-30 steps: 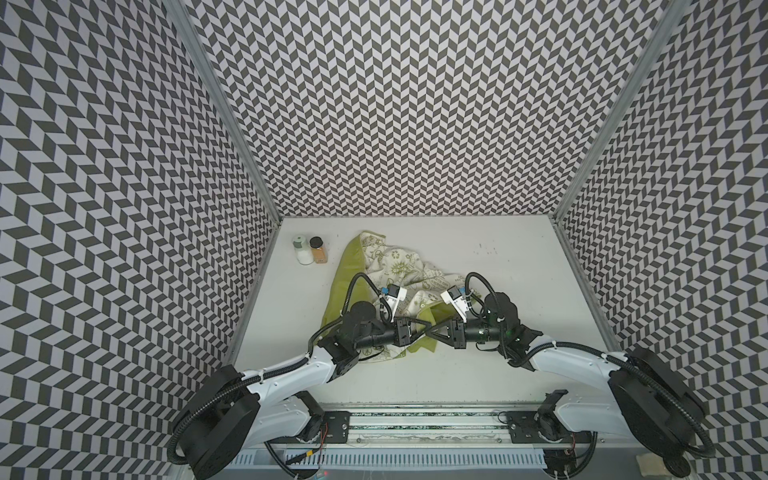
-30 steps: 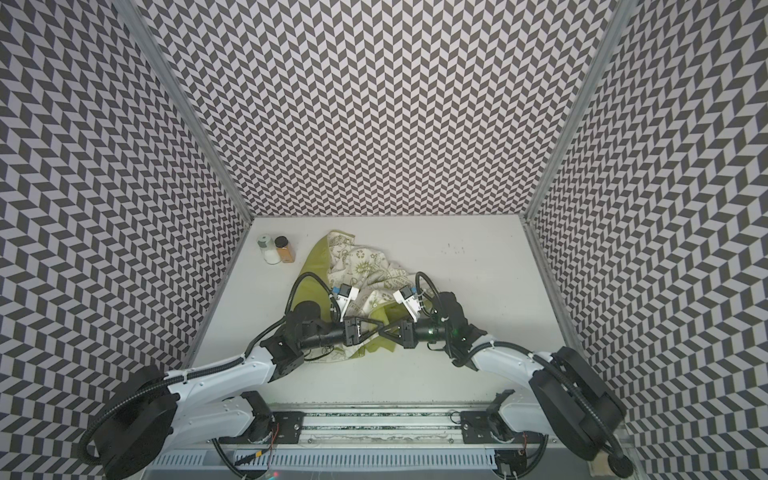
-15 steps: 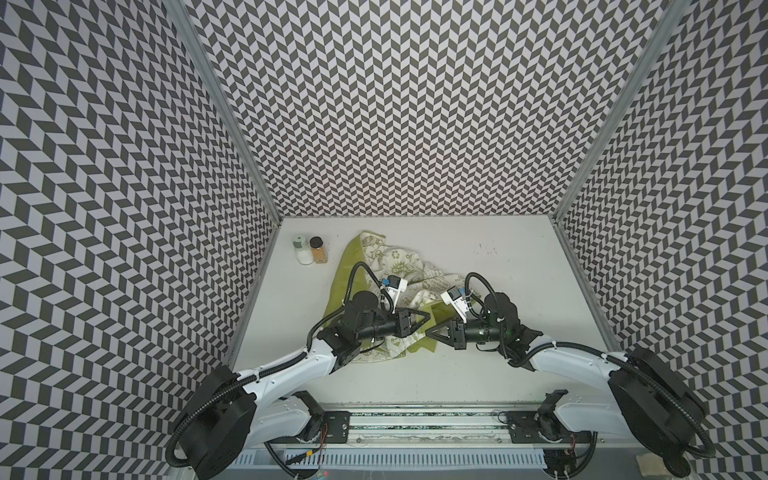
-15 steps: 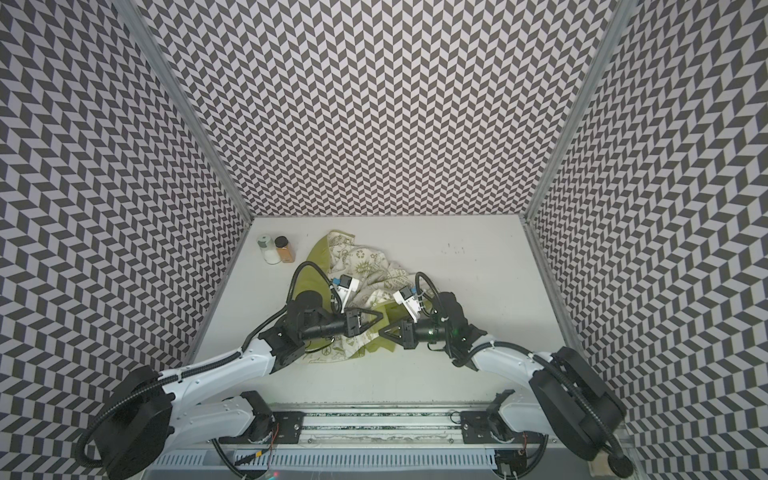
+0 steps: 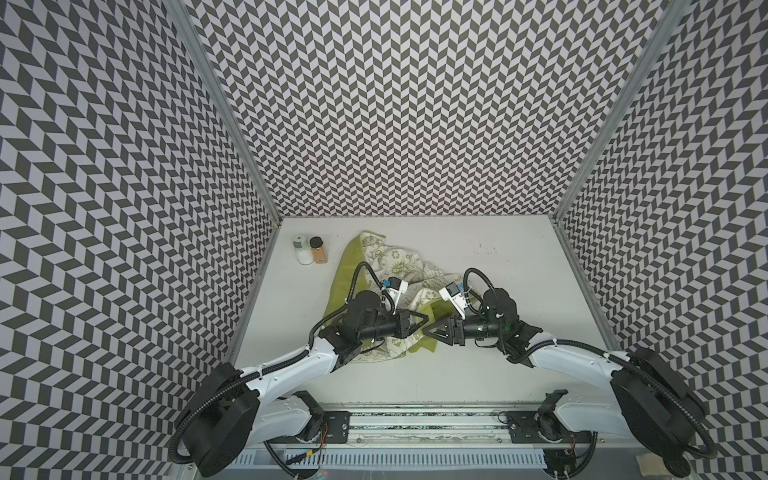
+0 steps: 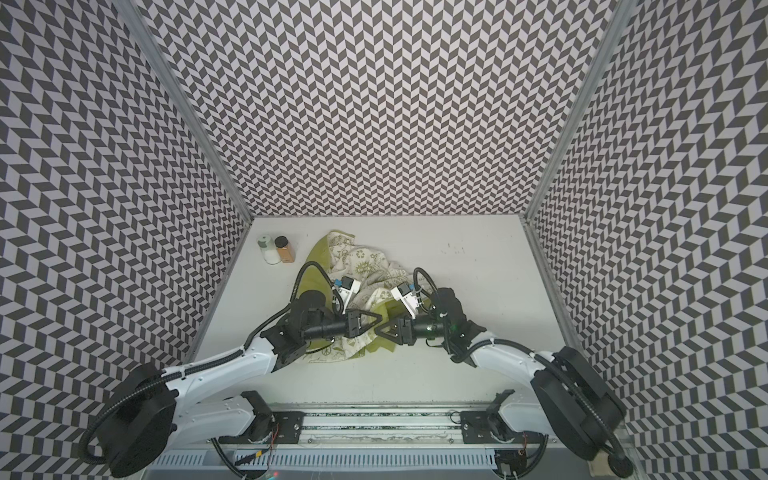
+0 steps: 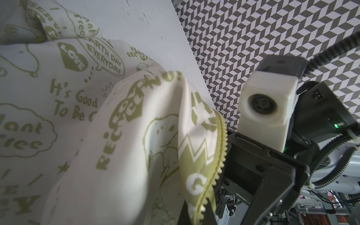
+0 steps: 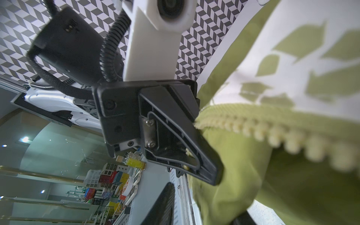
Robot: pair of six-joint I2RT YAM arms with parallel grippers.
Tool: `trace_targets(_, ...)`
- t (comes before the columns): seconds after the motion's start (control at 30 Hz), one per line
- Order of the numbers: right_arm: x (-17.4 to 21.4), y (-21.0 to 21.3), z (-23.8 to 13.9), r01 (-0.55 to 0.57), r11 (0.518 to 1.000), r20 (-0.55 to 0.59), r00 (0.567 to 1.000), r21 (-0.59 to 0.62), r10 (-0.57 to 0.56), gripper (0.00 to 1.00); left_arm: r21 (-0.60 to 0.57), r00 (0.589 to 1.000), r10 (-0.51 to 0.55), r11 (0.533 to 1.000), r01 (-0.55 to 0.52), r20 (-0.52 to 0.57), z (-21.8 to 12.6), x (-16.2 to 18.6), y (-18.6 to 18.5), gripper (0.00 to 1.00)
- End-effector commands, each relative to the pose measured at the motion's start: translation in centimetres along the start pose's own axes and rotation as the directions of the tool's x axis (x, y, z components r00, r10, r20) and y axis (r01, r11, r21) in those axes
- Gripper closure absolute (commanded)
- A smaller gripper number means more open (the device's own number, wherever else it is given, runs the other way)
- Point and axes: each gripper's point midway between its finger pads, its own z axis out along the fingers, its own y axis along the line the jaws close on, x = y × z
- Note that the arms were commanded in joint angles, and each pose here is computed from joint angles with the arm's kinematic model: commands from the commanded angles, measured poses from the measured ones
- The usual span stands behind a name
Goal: Zip up the jacket
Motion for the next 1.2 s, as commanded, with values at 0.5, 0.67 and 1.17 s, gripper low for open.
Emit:
trace_targets(0.5,-0.5,0.5,0.1,0.026,0.999,0.012,1.000,-0.032,-0.025,1.00,0.021,0.999,0.026,0.999,-0.025,-0.027,0.7,-0.9,-1.1,0.99)
trace_targets(0.67,-0.2,0.8,-0.1,0.012,0.999,0.020,1.000,-0.043,-0.012,1.00,0.016,1.000,0.019,1.000,-0.019,-0.017,0.2,-1.5,-1.4,0.55)
trace_targets(1.17,-1.1,0.2,-3.1,-0.050,0.997,0.247,0.968,0.056,0.035,1.00,-0.319,0.960,-0.187,0.915,0.248,0.209,-11.4,3.2,6.2,0.19)
